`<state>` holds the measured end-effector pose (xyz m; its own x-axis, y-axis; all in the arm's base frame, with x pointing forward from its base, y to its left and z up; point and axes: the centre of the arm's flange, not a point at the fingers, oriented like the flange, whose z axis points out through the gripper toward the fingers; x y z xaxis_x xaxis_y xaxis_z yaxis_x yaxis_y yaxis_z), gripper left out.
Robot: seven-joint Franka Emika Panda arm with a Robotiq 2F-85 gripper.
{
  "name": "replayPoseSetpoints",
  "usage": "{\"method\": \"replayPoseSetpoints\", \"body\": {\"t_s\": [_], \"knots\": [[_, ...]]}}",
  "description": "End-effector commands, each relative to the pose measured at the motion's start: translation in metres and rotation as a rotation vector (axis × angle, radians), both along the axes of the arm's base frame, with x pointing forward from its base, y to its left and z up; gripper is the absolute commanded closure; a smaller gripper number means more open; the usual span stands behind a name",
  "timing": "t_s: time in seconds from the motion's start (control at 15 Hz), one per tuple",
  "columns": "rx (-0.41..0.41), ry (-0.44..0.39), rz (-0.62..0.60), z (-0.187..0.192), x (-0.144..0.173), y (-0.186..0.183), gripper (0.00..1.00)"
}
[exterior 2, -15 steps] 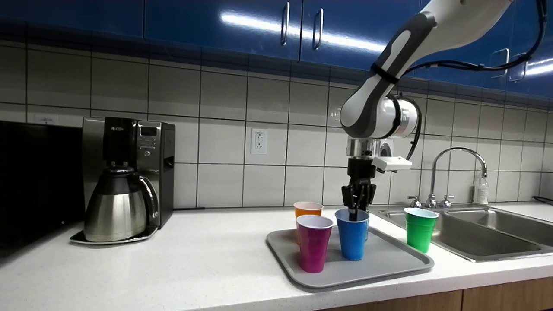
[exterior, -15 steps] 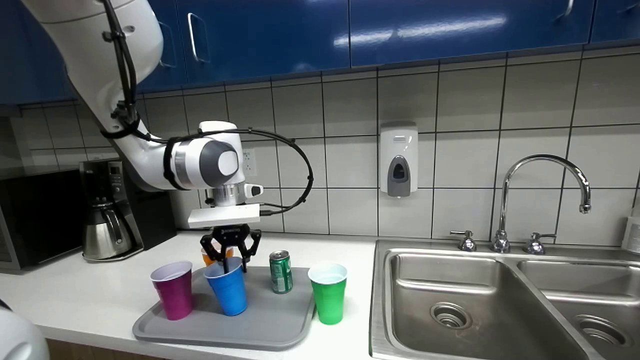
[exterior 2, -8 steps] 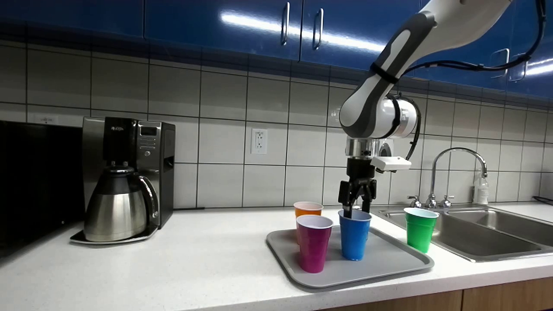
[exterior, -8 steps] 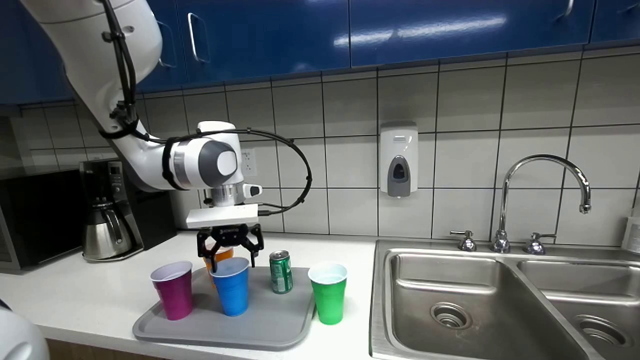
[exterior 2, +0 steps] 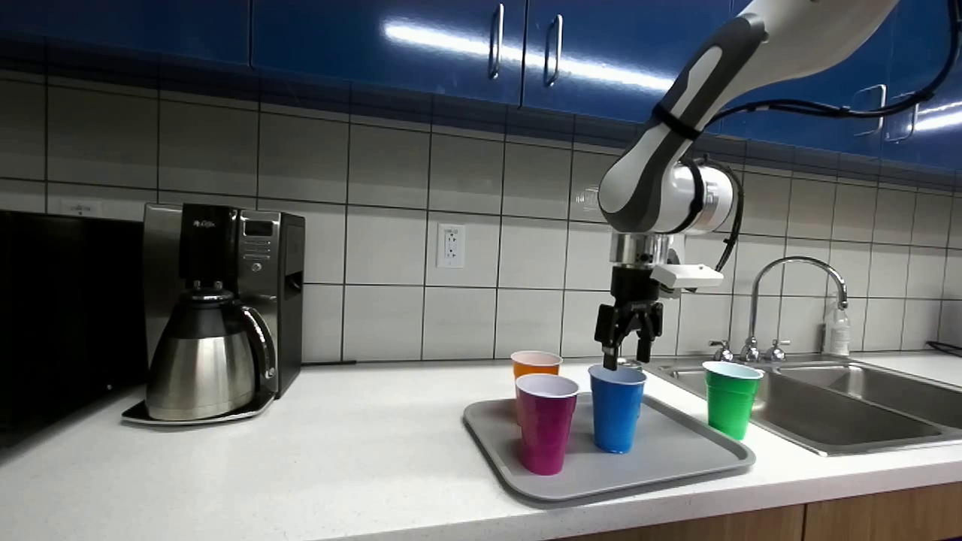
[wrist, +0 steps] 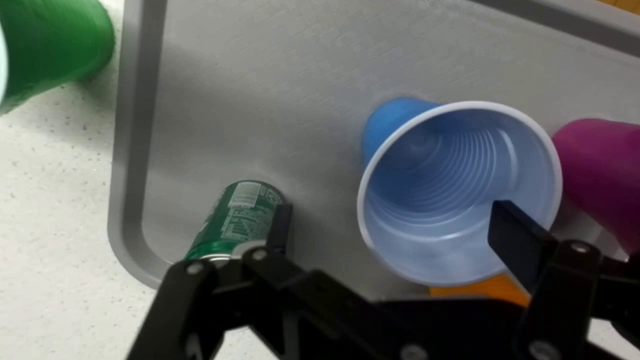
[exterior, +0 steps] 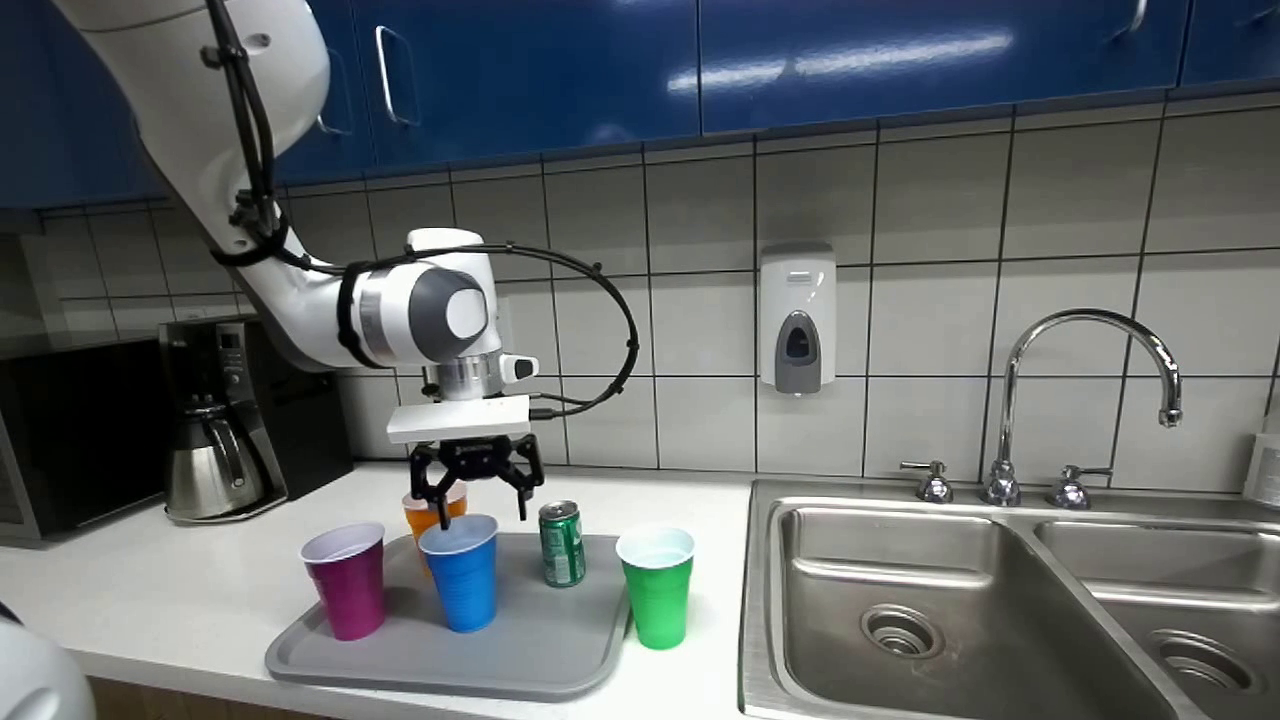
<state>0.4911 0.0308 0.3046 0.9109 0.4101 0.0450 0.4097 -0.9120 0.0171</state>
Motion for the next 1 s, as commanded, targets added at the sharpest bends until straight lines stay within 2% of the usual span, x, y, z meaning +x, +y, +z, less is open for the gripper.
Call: {"method": "replayPoseSetpoints", "body": {"t_s": [0.0,0.53,0.93], "knots": [[-0.022,-0.033,-0.032,0.022,-0.001,-0.012,0.0],[-0.048,-0.042,-0.113,0.062,-0.013,-0.045,0.0],[-0.091,-0.028,-0.176,0.07,-0.017,-0.086,0.0]]}}
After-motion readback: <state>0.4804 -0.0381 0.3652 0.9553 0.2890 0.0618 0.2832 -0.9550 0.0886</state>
